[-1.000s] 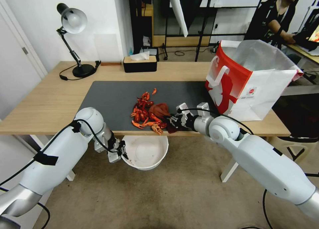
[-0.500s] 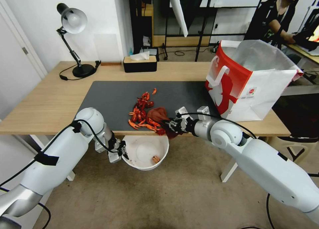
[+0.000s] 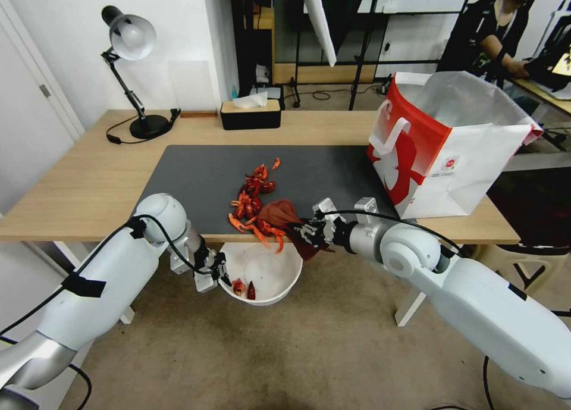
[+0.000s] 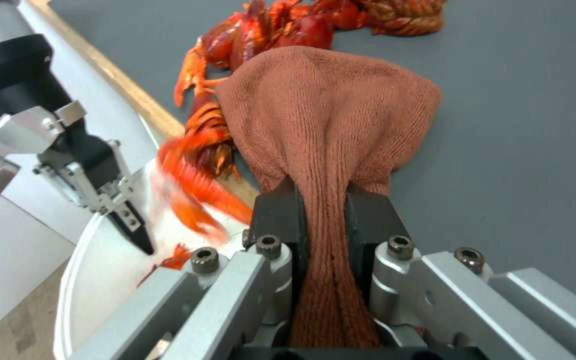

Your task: Sweep shrimp from table into container with towel, then put container into takeout bag.

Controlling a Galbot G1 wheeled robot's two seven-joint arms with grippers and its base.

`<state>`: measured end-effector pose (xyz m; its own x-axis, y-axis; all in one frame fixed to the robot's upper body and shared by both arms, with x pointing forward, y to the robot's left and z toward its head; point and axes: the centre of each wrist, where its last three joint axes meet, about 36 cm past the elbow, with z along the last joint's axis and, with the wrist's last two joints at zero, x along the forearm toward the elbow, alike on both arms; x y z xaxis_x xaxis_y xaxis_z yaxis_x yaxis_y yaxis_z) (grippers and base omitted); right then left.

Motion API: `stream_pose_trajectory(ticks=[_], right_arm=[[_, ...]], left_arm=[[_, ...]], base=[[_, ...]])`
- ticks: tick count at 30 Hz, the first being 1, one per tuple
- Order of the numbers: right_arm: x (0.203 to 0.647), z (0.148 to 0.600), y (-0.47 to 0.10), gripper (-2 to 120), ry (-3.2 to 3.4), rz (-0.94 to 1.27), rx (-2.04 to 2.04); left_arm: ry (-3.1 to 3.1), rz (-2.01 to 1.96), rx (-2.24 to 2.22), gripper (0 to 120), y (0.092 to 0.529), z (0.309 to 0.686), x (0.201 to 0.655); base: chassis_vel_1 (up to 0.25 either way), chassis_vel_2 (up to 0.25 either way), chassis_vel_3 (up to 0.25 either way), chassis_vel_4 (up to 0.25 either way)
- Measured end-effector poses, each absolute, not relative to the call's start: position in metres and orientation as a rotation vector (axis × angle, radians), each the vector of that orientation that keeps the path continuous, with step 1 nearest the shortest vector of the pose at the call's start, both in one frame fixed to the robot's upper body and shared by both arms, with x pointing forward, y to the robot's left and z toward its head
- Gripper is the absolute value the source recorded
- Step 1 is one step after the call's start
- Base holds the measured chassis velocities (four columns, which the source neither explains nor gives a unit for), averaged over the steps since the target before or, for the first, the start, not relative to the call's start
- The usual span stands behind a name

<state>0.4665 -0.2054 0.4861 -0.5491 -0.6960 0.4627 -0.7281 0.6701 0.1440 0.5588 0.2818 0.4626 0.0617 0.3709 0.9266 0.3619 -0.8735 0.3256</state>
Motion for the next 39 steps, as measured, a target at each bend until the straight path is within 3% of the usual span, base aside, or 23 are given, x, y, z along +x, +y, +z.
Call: stream_pose_trajectory(ticks=[19, 29, 39], right_arm=[[0.438, 0.494, -0.208, 8, -2.362, 0.088, 1.184], [0.433, 0.511, -0.216, 8, -2.407, -0.03, 1.256], [0.484, 0.537, -0.222, 8, -2.564, -0.196, 1.306]], left_arm=[[0.792, 1.992, 2.284, 0, 0.281, 0.462, 0.559], [0.81, 1.983, 2.293, 0, 0.284, 0.457, 0.556], [0.828, 2.008, 2.305, 0, 0.3, 0.458, 0.553]], base=[[0.0, 0.0, 0.0, 0.0], [0.0, 0.0, 0.0, 0.0], [0.0, 0.0, 0.0, 0.0]])
